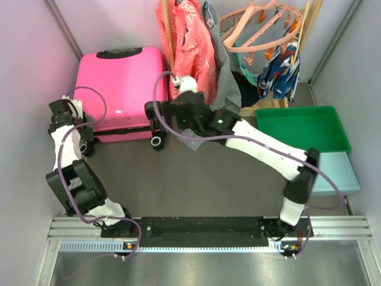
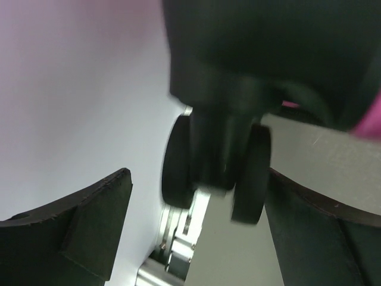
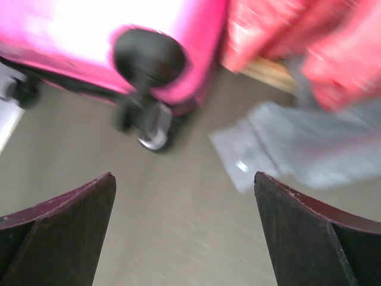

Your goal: Open, take out, and arrange the luggage

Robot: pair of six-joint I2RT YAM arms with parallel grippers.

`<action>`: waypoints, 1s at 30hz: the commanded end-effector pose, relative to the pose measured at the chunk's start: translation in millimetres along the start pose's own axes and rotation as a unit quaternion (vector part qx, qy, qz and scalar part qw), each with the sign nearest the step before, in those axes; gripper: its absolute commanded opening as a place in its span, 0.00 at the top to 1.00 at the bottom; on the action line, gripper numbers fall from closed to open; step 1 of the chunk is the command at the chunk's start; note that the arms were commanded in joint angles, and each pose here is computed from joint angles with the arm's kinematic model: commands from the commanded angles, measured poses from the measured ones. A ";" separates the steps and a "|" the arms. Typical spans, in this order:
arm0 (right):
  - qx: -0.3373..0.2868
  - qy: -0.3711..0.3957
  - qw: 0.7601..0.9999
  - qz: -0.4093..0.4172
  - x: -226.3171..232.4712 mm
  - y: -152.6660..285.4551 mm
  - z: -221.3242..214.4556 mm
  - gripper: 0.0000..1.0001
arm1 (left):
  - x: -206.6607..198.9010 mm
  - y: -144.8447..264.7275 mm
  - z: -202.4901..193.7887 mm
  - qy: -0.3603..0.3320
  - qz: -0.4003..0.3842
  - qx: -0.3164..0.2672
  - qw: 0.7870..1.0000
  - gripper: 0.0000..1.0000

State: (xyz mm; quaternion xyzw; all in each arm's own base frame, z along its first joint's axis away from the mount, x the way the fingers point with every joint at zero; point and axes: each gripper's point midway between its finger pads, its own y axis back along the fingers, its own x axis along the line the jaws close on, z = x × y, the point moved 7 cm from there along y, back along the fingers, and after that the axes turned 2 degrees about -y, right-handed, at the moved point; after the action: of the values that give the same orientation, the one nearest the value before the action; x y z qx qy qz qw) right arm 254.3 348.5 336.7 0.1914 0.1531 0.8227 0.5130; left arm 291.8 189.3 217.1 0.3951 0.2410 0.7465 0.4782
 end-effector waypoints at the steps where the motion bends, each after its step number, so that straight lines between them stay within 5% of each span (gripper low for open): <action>1: -0.046 -0.014 0.999 -0.002 36.8 -36.5 28.2 0.02 | 5.2 -8.4 29.4 -0.010 -0.016 -0.066 0.998 0.08; 7: -0.061 0.006 0.997 -0.038 56.7 -105.7 10.0 0.02 | -8.0 -17.2 39.1 -0.023 -0.074 -0.108 0.991 0.14; 11: -0.067 0.026 0.995 -0.067 60.1 -144.1 -11.7 0.03 | -11.6 -21.3 38.8 -0.023 -0.088 -0.112 0.990 0.26; 21: -0.061 0.058 0.990 -0.116 47.3 -172.4 -29.1 0.13 | -27.0 -21.6 27.0 -0.029 -0.147 -0.085 0.985 0.91; 30: -0.021 0.075 0.992 -0.098 33.5 -158.7 -41.1 0.87 | -40.9 18.8 0.9 -0.034 -0.198 -0.056 0.978 1.00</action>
State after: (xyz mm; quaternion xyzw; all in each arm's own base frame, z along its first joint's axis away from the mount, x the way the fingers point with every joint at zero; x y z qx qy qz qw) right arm 341.7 470.4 211.3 0.1100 0.1953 0.7904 0.5701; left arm 319.1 184.7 211.8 0.3486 0.2146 0.6996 0.5856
